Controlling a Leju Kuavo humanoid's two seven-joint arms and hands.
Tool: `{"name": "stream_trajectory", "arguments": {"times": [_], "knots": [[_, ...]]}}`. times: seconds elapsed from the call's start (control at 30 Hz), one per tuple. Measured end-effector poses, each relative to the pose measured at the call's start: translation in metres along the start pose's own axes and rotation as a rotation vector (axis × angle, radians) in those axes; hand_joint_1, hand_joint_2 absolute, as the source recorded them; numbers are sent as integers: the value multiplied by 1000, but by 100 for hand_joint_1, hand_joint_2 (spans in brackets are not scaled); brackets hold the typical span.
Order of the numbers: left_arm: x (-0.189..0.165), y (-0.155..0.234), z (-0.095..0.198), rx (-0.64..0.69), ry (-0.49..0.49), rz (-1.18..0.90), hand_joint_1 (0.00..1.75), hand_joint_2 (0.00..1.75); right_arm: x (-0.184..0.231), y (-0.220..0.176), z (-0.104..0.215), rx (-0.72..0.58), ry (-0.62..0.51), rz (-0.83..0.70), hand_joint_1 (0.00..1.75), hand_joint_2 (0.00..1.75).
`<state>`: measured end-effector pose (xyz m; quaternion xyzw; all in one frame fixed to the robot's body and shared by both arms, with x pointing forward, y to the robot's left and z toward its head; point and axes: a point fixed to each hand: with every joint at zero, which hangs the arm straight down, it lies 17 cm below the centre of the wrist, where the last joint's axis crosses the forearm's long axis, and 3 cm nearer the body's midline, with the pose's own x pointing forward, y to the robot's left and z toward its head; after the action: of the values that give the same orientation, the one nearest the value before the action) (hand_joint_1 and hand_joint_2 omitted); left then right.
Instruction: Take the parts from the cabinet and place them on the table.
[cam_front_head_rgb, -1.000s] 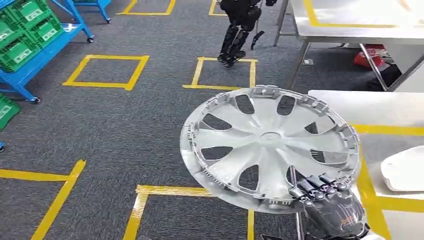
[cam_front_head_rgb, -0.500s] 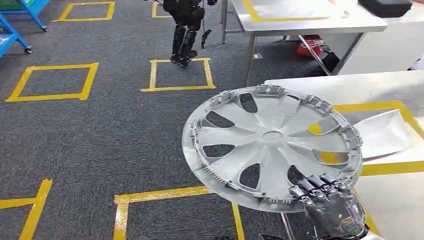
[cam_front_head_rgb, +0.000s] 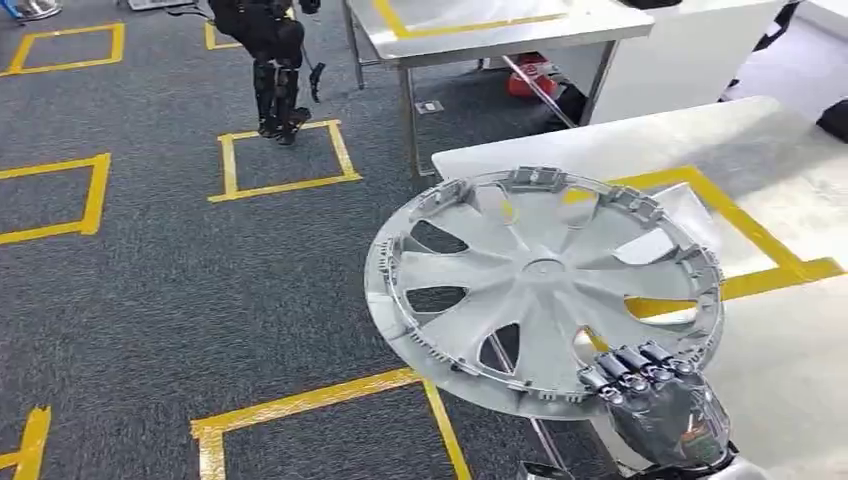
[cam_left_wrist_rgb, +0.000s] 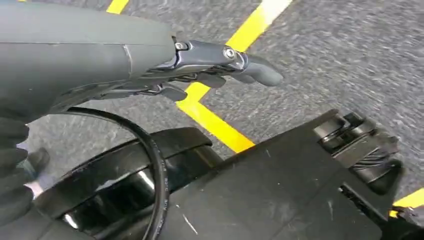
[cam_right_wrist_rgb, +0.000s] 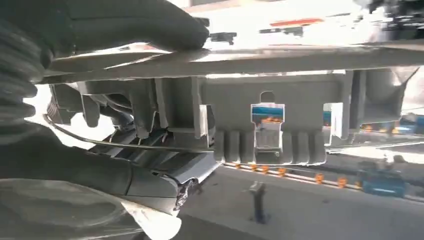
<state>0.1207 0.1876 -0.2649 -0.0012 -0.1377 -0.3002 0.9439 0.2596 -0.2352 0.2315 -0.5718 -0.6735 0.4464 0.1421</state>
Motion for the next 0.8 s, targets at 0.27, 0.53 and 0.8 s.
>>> {"name": "stream_trajectory", "arguments": {"times": [0.27, 0.53, 0.8], "knots": [[-7, 6, 0, 7, 19, -19, 0, 175, -6, 1, 0, 3, 36, -2, 175, 175], [-11, 4, 0, 4, 24, -25, 0, 175, -4, 5, 2, 13, 43, -12, 175, 175], [-10, 7, 0, 11, 22, -32, 0, 175, -4, 7, 5, 23, 54, -17, 175, 175]]}}
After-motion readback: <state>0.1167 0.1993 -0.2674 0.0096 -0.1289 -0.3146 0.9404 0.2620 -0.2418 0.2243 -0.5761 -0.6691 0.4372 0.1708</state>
